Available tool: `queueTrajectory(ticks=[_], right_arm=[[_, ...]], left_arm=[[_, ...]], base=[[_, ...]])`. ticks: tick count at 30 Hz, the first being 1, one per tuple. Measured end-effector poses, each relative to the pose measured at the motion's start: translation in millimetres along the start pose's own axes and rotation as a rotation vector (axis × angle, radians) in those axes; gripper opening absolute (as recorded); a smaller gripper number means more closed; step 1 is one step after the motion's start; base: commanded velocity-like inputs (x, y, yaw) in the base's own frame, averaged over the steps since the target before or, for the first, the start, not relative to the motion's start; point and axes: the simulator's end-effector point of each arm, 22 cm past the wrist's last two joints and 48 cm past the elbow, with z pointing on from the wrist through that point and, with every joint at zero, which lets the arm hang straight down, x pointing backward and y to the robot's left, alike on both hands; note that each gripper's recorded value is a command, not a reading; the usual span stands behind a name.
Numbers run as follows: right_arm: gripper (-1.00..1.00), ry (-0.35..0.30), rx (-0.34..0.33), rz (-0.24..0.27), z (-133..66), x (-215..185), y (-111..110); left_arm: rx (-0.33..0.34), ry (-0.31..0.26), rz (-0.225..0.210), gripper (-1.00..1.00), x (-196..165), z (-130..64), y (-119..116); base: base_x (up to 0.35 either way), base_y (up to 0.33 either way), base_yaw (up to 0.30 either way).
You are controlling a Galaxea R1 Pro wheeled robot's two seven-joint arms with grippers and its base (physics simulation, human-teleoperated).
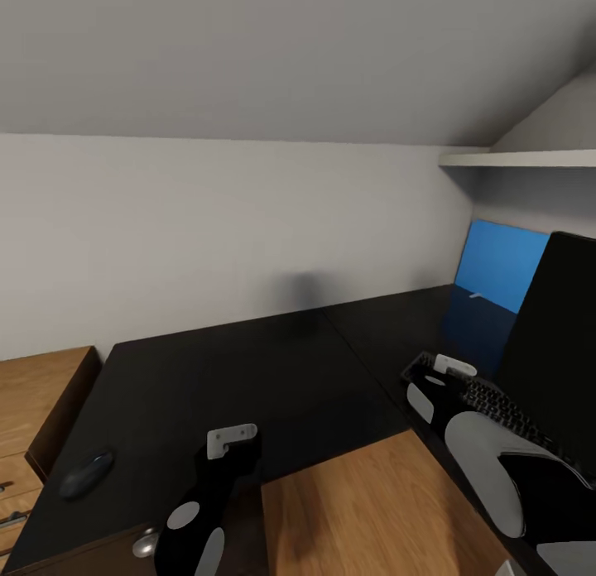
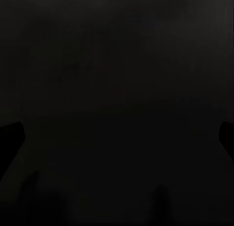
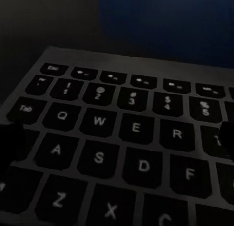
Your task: In the bedroom, organize the workspace by keeping the computer under the desk, ensuring the monitor is on the desk, placing the keyboard on the desk next to the monitor, placing the mouse on the desk next to the keyboard, moving the folder from the swivel chair onto the desk next to the mouse, stacking the notebook on top of the folder with the pen on top of the notebook, and positioning the swivel chair next to the desk.
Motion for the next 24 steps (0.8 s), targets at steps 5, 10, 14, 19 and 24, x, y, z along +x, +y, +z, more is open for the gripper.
queueTrajectory(ticks=[5, 10, 14, 19, 24], right_arm=[[1.0, -0.003, 0.0, -0.004, 3.1, 8, -1], [1.0, -0.029, -0.008, -0.015, 5.7, 7, 2], [1.0, -0.028, -0.011, -0.011, 5.5, 8, 3], [1.0, -0.028, -0.013, -0.011, 5.3, 8, 3], [1.0, -0.028, -0.013, -0.01, 5.3, 8, 4]], left_arm=[[0.0, 0.0, 0.0, 1.0, 9, 3.0, 2], [0.0, -0.002, 0.0, 1.0, 18, 5.7, 3], [0.002, -0.005, 0.0, 1.0, 17, 5.4, 3], [0.002, -0.006, -0.001, 1.0, 16, 5.2, 3], [0.002, -0.007, -0.001, 1.0, 16, 5.1, 3]], base=[[0.0, 0.0, 0.0], [0.0, 0.0, 0.0], [0.0, 0.0, 0.0], [0.0, 0.0, 0.0], [0.0, 0.0, 0.032]])
